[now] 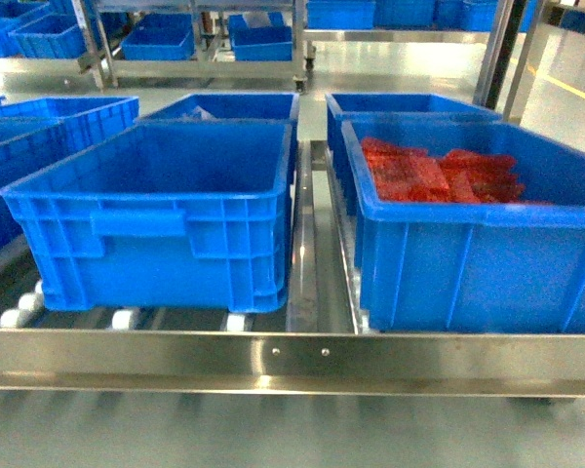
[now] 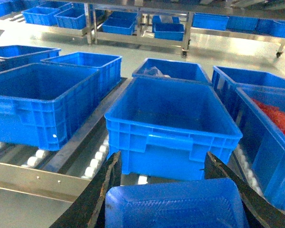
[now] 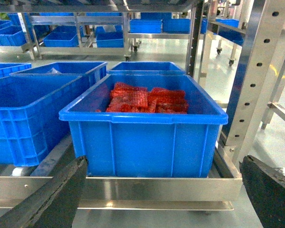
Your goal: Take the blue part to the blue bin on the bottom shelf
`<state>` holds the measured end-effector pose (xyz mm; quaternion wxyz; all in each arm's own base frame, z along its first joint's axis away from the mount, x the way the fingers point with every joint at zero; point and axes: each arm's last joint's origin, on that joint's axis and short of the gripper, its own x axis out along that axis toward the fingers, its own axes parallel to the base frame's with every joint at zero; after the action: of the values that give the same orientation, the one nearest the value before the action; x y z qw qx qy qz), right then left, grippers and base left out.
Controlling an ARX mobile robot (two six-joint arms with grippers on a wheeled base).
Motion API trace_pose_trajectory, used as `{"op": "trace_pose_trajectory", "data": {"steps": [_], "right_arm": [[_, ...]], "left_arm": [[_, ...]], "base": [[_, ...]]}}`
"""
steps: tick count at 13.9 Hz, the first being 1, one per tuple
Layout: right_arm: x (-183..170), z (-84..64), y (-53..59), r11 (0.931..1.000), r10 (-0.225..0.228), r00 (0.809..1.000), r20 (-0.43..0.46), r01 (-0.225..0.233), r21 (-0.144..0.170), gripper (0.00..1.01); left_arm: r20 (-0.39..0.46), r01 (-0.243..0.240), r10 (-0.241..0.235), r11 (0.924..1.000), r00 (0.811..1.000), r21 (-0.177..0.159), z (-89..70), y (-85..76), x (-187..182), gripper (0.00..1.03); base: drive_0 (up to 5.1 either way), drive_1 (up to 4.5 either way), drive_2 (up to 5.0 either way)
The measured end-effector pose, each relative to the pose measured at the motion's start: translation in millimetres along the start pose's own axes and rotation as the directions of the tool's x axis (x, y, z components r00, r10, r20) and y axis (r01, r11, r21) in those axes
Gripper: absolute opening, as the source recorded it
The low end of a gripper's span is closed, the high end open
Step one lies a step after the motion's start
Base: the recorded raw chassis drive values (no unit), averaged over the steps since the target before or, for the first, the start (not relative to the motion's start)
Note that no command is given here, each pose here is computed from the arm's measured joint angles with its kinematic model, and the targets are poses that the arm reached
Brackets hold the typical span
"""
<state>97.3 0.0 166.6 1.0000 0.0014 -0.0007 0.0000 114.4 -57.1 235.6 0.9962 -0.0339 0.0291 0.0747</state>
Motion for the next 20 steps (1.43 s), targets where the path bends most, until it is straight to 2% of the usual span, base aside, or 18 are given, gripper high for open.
{"op": "trace_pose_trajectory", "data": {"steps": [9, 20], "right_arm": [[0.0, -0.1, 0.0, 1.0000, 0.000, 1.000, -0.001, 0.000, 0.000, 0.98], [0.0, -0.1, 0.0, 1.0000, 0.000, 1.000, -0.001, 0.000, 0.000, 0.98]], "left_arm": [[-0.004, -0.001, 0.001, 1.0000, 1.000, 0.004, -1.2, 0.1, 0.1, 0.43], [-0.001, -0.001, 0.001, 1.0000, 1.000, 0.001, -0.9, 0.1, 0.1, 0.43]], "base": [[0.0, 0.00, 0.0], [0.0, 4.28, -4.3]]}}
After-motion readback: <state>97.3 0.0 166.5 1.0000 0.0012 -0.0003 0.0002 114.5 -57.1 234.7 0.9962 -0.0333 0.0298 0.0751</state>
